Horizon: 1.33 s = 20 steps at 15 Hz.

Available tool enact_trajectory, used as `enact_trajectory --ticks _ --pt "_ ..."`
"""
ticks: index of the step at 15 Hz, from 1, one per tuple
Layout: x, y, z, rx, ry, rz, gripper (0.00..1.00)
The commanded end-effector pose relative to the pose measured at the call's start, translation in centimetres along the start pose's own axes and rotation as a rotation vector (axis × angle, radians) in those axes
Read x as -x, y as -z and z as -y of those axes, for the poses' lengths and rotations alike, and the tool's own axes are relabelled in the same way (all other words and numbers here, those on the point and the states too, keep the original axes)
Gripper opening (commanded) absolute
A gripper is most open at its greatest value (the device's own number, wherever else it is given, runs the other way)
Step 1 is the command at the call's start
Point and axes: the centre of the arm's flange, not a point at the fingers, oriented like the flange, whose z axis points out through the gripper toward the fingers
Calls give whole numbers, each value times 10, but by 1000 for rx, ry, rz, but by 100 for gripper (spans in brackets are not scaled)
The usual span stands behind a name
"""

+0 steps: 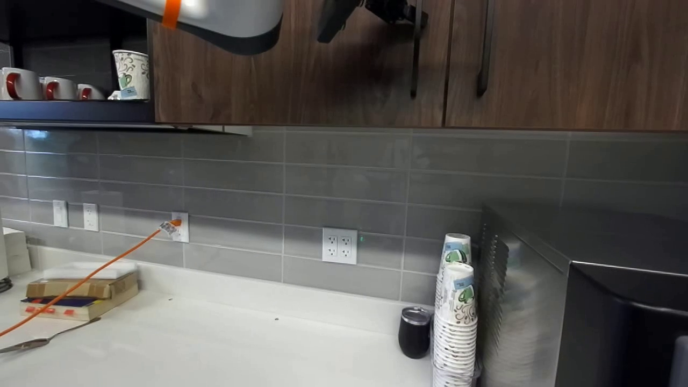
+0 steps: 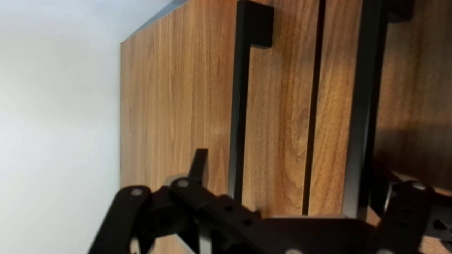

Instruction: Open and close the top left cabinet door

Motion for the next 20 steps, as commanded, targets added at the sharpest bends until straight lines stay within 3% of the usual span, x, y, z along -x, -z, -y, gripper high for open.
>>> enact_trajectory --ticks 1,12,20 --pt "-3 9 -14 62 -22 5 100" --pt "5 43 -63 167 -32 96 100" --pt "28 87 -97 157 -12 137 100"
